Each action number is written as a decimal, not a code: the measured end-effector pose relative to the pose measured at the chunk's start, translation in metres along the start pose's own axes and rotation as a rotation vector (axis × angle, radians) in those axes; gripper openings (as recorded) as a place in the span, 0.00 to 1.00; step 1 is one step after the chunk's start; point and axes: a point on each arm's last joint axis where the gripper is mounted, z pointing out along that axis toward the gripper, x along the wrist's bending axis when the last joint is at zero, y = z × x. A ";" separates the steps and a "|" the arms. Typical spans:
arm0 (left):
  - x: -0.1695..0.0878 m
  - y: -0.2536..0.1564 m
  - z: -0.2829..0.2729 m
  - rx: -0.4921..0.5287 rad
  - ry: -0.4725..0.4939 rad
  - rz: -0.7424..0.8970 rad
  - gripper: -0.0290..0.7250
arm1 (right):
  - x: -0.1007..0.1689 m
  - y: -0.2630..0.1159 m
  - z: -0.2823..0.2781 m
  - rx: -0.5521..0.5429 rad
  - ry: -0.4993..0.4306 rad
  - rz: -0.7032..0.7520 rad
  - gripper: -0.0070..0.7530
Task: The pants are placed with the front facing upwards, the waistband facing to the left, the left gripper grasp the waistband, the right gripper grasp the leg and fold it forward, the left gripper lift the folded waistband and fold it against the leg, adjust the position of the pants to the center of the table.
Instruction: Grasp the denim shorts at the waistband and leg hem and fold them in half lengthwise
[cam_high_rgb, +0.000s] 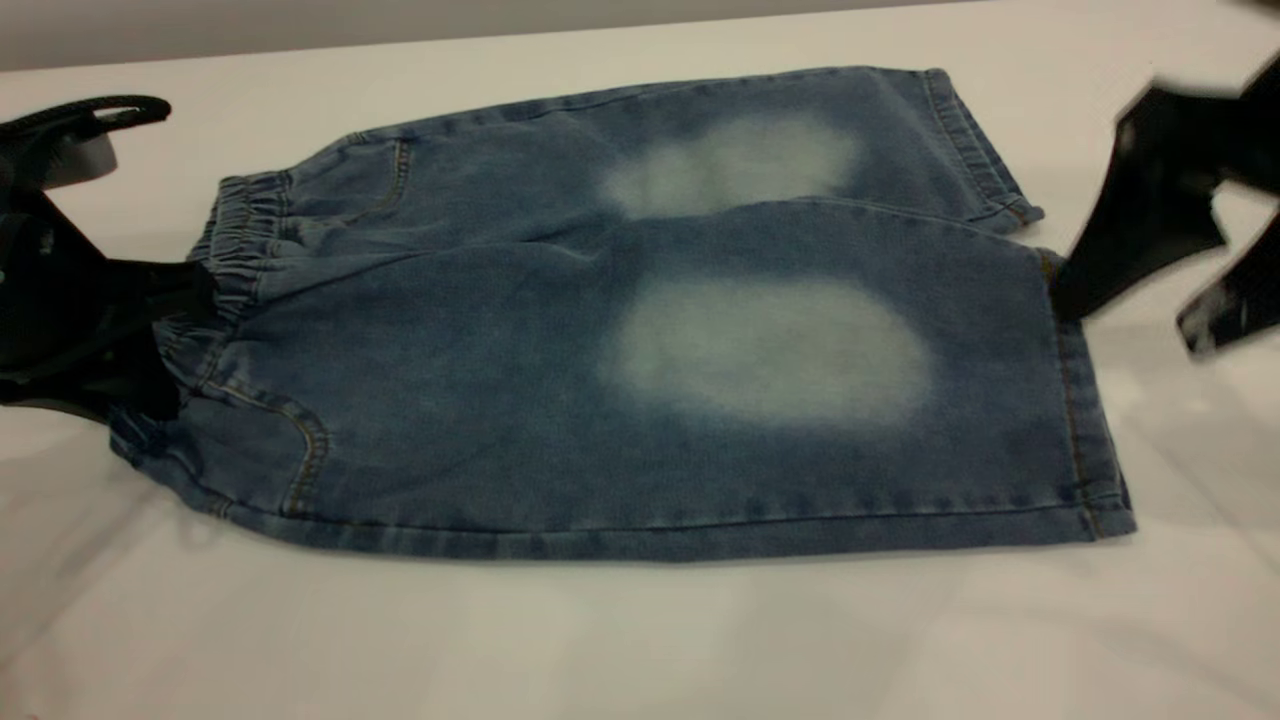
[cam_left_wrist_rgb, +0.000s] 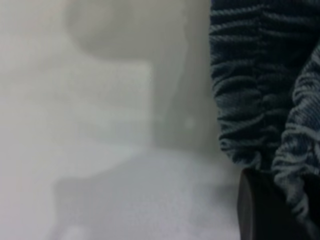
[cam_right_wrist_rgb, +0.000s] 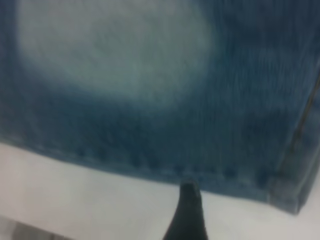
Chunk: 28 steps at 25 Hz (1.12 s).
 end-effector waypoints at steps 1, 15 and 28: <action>0.000 0.000 0.000 -0.001 0.000 -0.001 0.24 | -0.003 -0.004 0.006 0.022 -0.006 0.007 0.71; -0.001 0.002 -0.005 -0.015 -0.005 -0.001 0.24 | -0.027 -0.015 0.050 0.031 -0.053 0.011 0.71; -0.001 0.002 -0.005 -0.019 -0.005 -0.001 0.24 | -0.022 -0.016 0.064 0.032 0.082 -0.022 0.62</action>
